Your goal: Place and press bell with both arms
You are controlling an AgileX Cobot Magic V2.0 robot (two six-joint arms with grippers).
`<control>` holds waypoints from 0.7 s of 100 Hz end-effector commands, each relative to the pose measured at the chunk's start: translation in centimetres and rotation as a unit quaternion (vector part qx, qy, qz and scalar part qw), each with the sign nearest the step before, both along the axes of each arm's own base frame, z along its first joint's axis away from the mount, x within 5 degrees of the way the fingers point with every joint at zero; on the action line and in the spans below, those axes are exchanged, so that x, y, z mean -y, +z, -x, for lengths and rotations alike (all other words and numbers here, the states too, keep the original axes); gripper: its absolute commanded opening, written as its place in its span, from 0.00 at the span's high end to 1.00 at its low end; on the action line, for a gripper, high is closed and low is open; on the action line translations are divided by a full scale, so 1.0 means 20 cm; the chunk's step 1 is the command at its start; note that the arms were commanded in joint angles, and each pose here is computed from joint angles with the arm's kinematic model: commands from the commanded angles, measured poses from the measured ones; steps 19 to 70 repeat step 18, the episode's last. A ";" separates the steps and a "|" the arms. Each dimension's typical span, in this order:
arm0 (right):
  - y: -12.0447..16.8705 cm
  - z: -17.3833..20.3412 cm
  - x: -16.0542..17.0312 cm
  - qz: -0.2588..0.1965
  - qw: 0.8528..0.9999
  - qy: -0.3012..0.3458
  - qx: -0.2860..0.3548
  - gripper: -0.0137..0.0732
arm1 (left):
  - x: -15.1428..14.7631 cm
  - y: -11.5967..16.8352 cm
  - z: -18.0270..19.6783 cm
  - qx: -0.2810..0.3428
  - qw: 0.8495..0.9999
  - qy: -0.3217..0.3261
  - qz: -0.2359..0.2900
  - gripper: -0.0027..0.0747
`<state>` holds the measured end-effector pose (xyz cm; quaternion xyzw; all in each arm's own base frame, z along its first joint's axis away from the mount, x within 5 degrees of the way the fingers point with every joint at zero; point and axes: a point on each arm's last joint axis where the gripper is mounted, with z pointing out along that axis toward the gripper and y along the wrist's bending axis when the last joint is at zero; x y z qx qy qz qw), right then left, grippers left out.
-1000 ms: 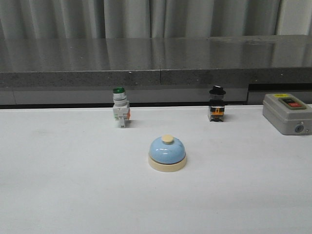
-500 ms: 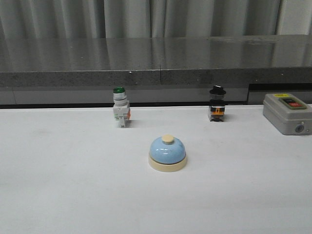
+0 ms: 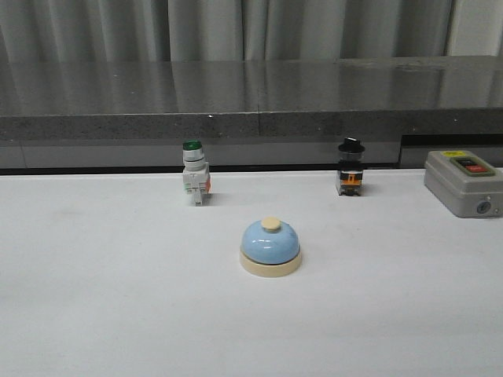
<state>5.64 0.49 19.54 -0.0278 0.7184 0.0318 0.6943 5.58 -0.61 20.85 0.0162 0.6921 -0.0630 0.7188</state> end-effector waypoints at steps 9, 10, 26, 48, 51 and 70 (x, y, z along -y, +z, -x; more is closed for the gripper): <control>0.07 0.01 0.00 0.003 0.998 -0.005 0.061 0.91 | 0.00 -0.03 0.01 0.034 0.999 -0.001 0.011 0.99; 0.07 0.01 0.00 0.003 0.998 -0.005 0.061 0.91 | 0.00 -0.03 0.01 0.034 0.999 -0.001 0.011 0.99; 0.07 0.01 0.00 0.003 0.998 -0.005 0.061 0.91 | 0.00 -0.03 0.01 0.034 0.999 -0.001 0.011 0.99; 0.07 0.01 0.00 0.003 0.998 -0.005 0.061 0.91 | 0.00 -0.03 0.01 0.034 0.999 -0.001 0.011 0.99; 0.07 0.01 0.00 0.003 0.998 -0.005 0.061 0.91 | 0.00 -0.03 0.01 0.034 0.999 -0.001 0.011 0.99; 0.07 0.01 0.00 0.003 0.998 -0.005 0.061 0.91 | 0.00 -0.03 0.01 0.034 0.999 -0.001 0.011 0.99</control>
